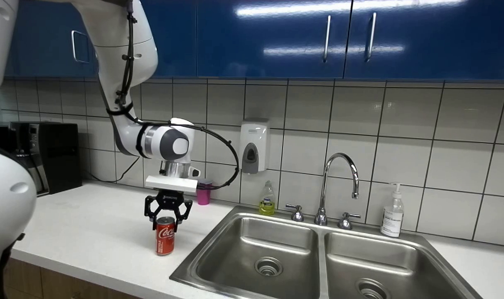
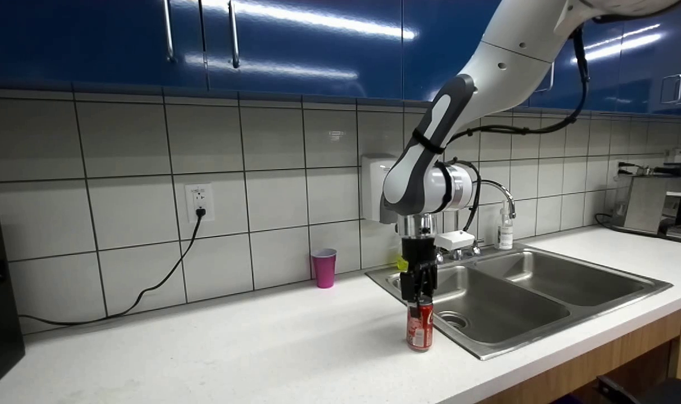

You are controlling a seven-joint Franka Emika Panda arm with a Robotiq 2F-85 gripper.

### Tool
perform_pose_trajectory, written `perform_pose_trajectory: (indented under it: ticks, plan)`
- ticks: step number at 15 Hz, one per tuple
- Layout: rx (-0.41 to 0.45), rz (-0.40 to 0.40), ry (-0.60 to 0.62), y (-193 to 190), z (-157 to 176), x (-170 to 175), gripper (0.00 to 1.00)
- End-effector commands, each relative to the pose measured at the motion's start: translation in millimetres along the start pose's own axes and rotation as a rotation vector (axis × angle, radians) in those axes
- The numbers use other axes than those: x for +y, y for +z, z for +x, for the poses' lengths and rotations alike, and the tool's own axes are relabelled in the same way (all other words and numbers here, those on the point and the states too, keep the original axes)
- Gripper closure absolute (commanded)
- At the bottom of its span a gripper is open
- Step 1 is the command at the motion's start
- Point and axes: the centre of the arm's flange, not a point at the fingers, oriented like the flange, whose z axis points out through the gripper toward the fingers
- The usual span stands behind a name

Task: Move the red can to the sink on the left

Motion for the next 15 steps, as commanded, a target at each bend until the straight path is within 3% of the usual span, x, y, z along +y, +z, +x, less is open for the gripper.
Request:
perform_pose_trajectory:
  ticks: [1, 7, 15]
  plan:
    - [0.031, -0.025, 0.011, -29, 0, -3, 0.6]
    - [0.067, -0.042, 0.08, -48, -8, 17, 0.6]
    - [0.102, -0.063, 0.323, -54, -56, 109, 0.6]
